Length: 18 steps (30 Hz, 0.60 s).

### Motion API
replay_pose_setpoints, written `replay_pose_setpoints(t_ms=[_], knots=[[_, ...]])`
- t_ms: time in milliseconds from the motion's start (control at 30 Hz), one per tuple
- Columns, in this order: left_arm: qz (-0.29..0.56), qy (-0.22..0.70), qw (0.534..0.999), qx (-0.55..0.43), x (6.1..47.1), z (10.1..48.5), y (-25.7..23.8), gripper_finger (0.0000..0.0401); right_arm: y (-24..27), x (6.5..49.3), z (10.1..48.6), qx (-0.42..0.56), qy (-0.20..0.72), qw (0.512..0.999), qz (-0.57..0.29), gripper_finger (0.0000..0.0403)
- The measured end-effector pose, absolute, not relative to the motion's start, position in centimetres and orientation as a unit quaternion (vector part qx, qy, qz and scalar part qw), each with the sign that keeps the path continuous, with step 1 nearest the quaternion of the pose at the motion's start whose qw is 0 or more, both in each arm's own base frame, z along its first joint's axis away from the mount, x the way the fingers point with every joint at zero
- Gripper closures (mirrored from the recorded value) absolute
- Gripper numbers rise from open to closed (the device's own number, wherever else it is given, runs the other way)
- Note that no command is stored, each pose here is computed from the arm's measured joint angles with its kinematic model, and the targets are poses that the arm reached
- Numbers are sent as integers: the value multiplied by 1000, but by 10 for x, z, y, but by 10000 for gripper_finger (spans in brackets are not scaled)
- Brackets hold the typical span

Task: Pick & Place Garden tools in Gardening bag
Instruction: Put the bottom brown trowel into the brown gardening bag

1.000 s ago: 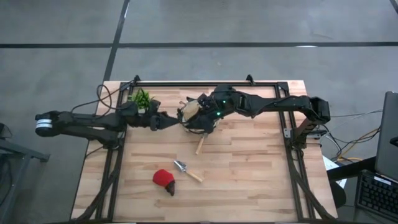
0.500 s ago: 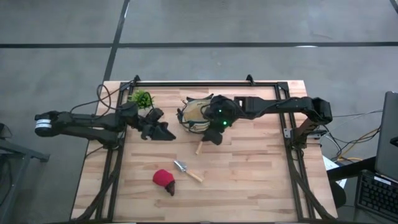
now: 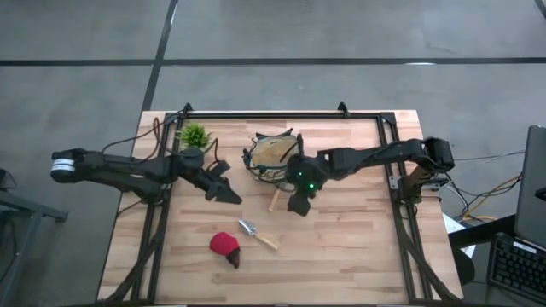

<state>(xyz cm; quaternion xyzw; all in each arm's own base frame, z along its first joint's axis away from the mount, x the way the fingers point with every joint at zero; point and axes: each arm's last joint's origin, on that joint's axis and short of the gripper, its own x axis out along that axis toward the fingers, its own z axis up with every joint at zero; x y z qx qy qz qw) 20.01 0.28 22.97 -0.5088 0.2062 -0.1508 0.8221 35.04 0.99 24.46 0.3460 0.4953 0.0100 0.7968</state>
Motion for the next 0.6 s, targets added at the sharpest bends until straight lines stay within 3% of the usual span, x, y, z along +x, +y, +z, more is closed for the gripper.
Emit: replay_pose_setpoints(t_ms=[200,333,600], knots=[[-186,189,893,-363,213,241,-18,229,16,342,225,340,521,783,-10,177],[-157,196,929,-272,227,253,-30,229,19,335,211,357,541,761,-29,177],[-142,313,922,-180,260,245,-45,229,40,316,186,364,583,725,-43,177]])
